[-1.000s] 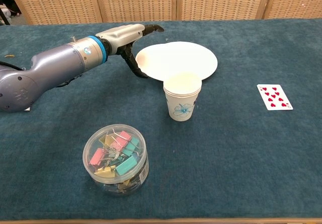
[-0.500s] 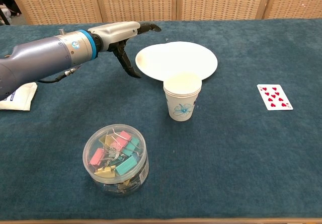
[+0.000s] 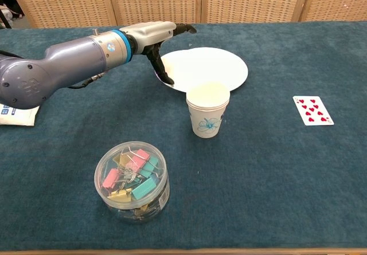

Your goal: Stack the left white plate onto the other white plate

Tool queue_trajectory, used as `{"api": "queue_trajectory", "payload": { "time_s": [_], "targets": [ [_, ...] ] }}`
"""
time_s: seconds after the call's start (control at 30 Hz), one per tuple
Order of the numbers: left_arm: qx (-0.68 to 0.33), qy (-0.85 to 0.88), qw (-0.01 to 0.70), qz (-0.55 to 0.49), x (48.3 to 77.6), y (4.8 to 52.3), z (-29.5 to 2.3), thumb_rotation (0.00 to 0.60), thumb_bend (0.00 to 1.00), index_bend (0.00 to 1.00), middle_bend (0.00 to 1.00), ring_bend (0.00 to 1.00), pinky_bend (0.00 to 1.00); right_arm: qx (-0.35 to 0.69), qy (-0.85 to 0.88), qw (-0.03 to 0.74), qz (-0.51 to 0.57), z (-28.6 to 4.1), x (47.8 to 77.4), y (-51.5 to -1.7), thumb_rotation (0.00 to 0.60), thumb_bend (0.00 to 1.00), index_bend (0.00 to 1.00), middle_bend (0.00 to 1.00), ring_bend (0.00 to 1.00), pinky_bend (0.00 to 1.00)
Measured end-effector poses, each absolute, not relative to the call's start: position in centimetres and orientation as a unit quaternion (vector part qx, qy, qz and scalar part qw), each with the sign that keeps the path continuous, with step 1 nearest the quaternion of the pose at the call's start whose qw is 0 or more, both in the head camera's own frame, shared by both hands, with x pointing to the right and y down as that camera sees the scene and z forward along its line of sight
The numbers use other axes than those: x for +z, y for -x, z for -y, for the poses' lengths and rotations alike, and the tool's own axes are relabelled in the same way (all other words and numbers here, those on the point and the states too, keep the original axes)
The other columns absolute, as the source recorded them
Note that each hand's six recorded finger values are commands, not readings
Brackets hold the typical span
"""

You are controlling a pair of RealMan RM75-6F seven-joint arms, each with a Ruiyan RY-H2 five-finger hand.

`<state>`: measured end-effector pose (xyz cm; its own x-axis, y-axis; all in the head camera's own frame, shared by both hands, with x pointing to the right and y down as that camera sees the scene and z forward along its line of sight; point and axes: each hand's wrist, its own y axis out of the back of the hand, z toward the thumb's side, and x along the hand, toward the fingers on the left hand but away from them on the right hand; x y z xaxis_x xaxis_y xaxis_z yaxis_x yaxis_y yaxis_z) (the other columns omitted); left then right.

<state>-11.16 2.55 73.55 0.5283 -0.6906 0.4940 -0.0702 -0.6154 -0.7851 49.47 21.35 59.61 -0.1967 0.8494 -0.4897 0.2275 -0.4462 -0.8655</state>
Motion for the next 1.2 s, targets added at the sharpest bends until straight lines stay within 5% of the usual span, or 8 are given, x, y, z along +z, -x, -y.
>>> {"api": "queue_trajectory", "payload": {
  "time_s": [0.73, 1.2],
  "targets": [
    [-0.456, 0.775, 0.367, -0.237, 75.8, 9.1, -1.9, 0.6, 0.04, 0.0, 0.0, 0.0, 0.0, 0.625, 0.577, 0.238, 0.469, -21.2, 59.8, -50.4, 0.6, 0.0, 0.0, 0.0, 0.0, 0.0],
    [-0.441, 0.773, 0.372, -0.263, 74.6, 5.3, -0.4, 0.6, 0.04, 0.0, 0.0, 0.0, 0.0, 0.625, 0.575, 0.234, 0.473, -21.1, 59.7, -50.8, 0.6, 0.0, 0.0, 0.0, 0.0, 0.0]
  ]
}}
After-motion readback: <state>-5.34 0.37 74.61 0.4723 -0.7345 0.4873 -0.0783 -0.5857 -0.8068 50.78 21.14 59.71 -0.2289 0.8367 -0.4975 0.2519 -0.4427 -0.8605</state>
